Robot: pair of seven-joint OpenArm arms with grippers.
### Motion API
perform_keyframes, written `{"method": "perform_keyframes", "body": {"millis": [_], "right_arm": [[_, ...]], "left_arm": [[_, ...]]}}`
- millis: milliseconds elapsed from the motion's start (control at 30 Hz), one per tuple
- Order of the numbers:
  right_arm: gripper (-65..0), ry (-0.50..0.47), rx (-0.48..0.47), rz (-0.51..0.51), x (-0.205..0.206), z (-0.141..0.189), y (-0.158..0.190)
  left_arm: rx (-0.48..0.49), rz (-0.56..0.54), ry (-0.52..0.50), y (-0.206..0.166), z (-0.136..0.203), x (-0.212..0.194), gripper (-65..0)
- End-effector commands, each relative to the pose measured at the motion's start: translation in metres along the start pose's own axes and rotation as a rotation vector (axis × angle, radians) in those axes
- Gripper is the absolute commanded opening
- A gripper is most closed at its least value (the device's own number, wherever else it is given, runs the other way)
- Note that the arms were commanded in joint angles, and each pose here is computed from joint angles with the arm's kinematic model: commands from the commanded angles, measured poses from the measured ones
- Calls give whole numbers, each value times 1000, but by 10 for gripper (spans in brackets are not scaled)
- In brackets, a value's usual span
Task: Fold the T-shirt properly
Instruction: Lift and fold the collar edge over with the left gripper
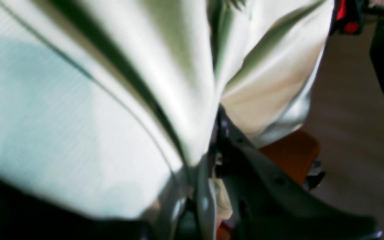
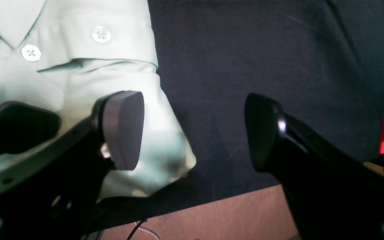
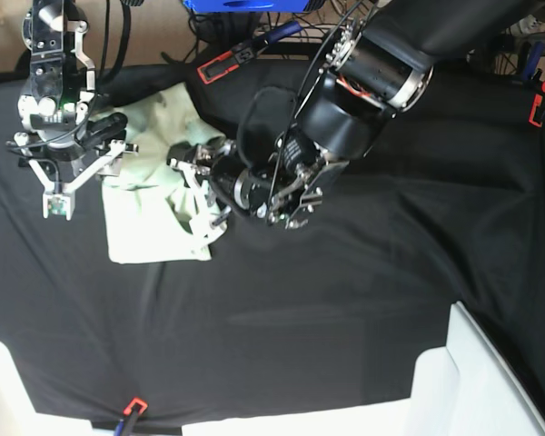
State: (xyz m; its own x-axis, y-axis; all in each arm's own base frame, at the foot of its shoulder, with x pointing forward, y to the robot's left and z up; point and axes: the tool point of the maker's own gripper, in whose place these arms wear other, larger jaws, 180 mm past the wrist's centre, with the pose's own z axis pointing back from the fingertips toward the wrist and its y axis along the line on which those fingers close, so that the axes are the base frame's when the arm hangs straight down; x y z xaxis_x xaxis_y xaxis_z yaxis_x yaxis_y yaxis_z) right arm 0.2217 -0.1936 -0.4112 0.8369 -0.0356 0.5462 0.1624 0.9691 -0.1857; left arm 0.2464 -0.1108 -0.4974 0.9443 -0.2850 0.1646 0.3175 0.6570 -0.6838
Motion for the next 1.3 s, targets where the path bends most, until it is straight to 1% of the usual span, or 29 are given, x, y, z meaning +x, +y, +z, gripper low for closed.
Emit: {"method": "perform_keyframes", "body": {"millis": [0, 200, 333, 400, 533, 633, 667, 767, 867, 933, 1000, 1067, 1167, 1267], "right_arm": [[-209, -45, -30, -12, 13, 3, -11], [-209, -44, -66, -42, 13, 2, -28], [-209, -43, -89, -57, 13, 2, -38], [-209, -43, -90, -57, 13, 2, -38], [-209, -44, -92, -55, 13, 2, -39], [-209, -44, -92, -55, 13, 2, -39], [-209, -44, -92, -55, 13, 2, -39], [-209, -48, -92, -56, 15, 2, -39], [-209, -51, -88, -56, 17, 2, -37], [-209, -52, -85, -56, 17, 2, -36], [-209, -51, -82, -59, 17, 2, -34], [-209, -51, -80, -61, 17, 2, -34], [-209, -46, -80, -60, 15, 2, -34], [-209, -42, -84, -61, 12, 2, -35]], "left_arm": [[4, -32, -19, -6, 7, 19, -650], [50, -111, 29, -8, 30, 48, -650], [88, -152, 76, -6, 43, 58, -650], [142, -184, 131, 2, 50, 56, -650], [302, -248, 273, 33, 62, 37, -650], [416, -298, 338, 52, 73, 32, -650], [457, -327, 342, 56, 79, 37, -650], [624, -415, 344, 77, 109, 53, -650], [805, -553, 359, 85, 133, 76, -650], [904, -640, 388, 88, 143, 87, -650], [941, -719, 411, 84, 143, 92, -650], [967, -822, 408, 76, 137, 101, -650], [959, -949, 413, 61, 117, 102, -650], [965, -1047, 411, 53, 106, 104, -650]]}}
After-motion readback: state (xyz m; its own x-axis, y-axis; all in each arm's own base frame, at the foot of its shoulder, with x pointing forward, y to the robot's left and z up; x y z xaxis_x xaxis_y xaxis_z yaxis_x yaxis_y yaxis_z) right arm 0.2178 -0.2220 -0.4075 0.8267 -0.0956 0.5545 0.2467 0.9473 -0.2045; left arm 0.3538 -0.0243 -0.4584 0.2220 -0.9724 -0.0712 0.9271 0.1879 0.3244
